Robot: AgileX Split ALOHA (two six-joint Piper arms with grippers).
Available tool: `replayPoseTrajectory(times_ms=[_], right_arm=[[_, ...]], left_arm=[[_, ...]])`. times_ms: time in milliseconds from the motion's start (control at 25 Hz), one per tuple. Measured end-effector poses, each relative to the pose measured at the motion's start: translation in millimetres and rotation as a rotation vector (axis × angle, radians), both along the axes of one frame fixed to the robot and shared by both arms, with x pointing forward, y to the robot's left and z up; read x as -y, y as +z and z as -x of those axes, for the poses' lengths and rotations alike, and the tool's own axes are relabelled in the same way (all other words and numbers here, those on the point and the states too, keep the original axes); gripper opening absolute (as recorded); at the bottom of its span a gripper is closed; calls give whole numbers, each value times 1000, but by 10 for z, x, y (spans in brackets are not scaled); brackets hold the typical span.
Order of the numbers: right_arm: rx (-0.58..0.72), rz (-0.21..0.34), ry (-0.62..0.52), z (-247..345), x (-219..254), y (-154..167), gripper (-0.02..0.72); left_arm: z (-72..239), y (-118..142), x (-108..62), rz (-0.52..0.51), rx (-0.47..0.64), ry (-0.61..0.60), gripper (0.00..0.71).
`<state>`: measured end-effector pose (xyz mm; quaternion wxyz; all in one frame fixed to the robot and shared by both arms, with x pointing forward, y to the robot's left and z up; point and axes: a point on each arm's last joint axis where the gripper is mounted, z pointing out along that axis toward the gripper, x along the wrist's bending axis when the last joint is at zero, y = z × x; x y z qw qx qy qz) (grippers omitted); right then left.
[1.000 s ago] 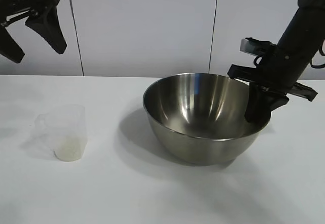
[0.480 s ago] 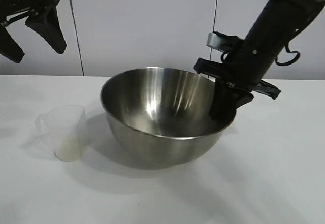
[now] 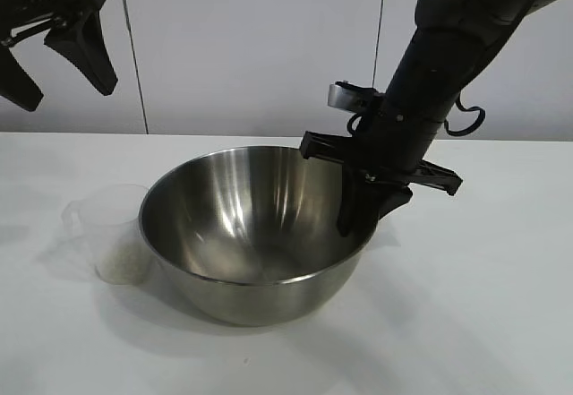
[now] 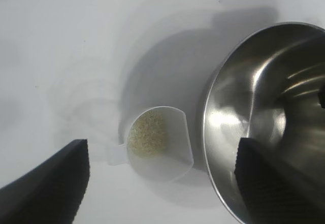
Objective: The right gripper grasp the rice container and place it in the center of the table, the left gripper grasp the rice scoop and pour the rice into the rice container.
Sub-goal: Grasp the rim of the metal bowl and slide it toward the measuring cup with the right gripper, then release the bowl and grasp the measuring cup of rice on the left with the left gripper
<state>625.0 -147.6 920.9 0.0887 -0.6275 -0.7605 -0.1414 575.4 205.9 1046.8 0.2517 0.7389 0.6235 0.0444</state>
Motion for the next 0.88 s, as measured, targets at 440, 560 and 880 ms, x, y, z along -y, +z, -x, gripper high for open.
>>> replayPoseTrajectory(times_ms=[440,560,880], right_arm=[[83,-26,-23,-32,302,765,557],[115,-32,-31,-11,446,1090,557],[157,-46,-20,87,482,1407,558]], left_arm=[[0,0,0,0,0,0,571],[0,0,0,0,0,0,571],[0,0,0,0,0,0,571]])
